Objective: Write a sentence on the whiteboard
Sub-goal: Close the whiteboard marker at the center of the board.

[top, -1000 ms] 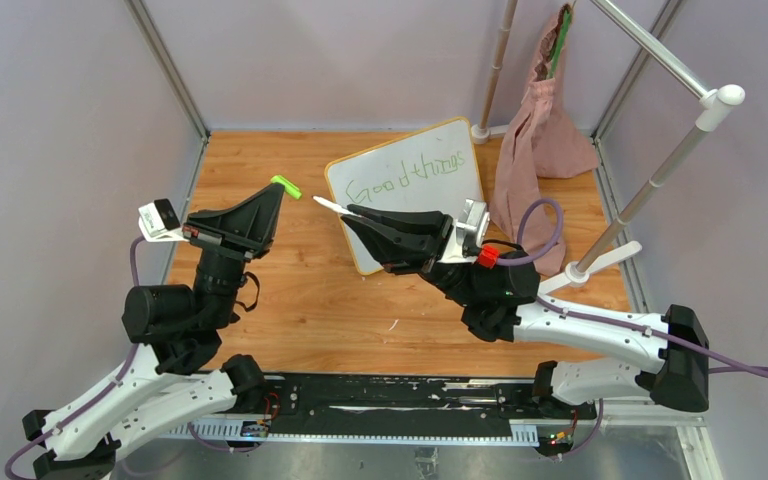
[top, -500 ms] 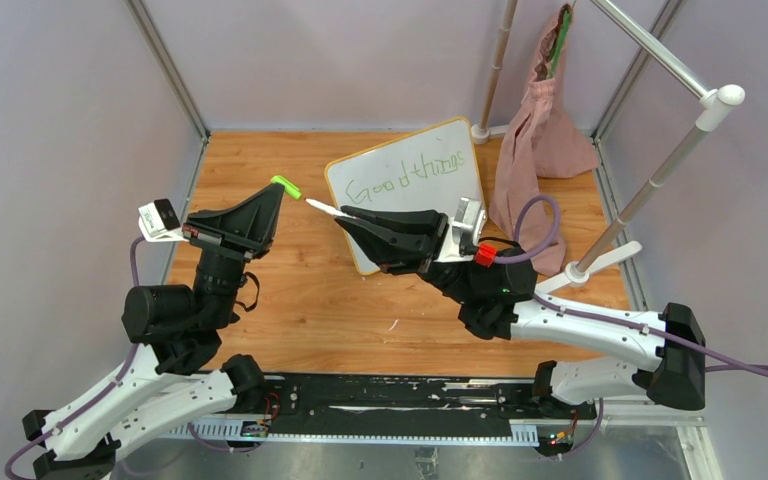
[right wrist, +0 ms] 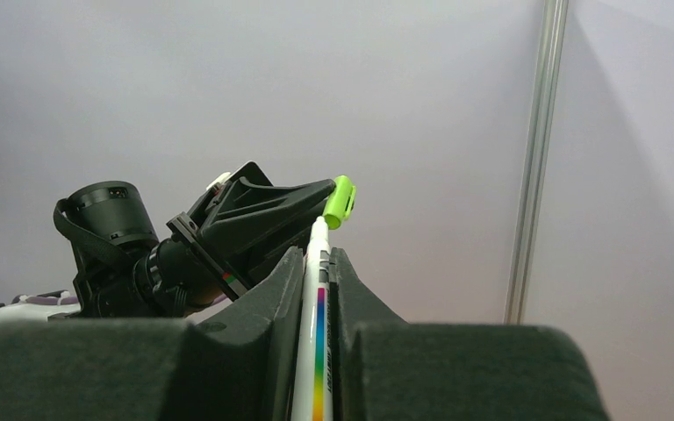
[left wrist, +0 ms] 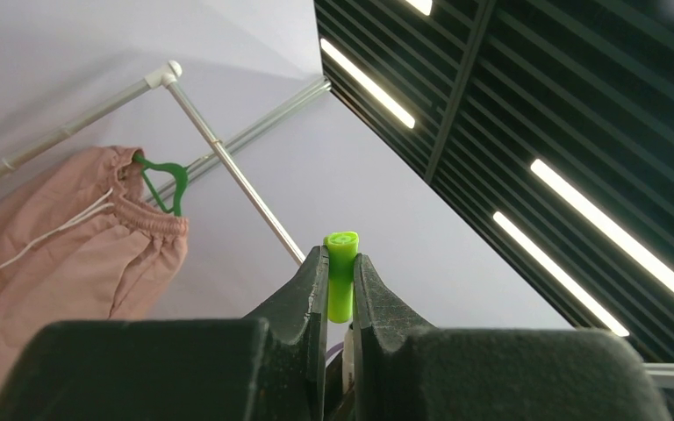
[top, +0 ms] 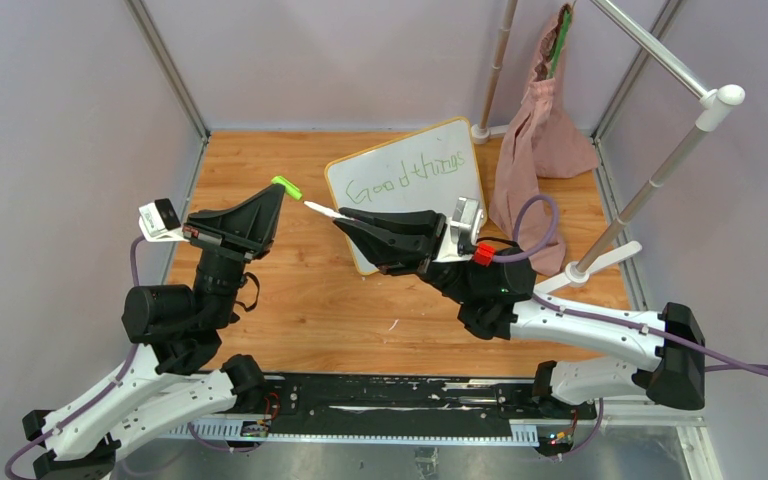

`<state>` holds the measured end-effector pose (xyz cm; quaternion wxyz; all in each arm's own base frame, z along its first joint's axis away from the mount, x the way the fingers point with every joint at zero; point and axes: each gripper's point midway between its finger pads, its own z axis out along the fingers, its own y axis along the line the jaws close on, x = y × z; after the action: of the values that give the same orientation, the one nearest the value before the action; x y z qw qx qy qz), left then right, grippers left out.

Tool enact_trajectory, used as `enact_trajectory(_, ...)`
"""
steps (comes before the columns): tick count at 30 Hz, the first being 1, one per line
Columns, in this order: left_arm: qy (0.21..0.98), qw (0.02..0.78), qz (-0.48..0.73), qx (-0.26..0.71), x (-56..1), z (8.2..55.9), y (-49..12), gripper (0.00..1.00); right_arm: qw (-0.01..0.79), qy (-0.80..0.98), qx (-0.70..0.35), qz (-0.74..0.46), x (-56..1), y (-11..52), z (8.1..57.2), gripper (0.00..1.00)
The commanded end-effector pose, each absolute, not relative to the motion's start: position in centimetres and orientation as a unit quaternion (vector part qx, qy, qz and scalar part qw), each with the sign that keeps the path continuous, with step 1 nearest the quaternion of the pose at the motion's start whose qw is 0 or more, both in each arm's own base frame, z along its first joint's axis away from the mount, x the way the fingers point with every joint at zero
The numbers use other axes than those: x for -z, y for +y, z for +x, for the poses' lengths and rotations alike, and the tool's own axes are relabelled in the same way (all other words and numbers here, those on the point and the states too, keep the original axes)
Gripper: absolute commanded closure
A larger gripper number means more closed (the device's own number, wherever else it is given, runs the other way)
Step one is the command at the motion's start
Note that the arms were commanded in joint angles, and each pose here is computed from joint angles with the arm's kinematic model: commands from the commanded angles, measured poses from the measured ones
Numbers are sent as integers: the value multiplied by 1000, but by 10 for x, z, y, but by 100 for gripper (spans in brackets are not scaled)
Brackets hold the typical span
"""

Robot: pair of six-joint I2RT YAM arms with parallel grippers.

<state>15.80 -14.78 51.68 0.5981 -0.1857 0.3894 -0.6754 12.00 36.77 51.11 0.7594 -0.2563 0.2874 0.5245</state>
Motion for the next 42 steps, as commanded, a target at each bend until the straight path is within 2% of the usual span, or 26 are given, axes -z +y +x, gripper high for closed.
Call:
enact_trajectory(1,368,598,-184,687,-530,152,-142,100,764,260,-539,-242,-534,361,111,100)
enact_trajectory(42,362,592,-169,700,-536,143,-142,100,768,269,-534,-229,-533,360,116,100)
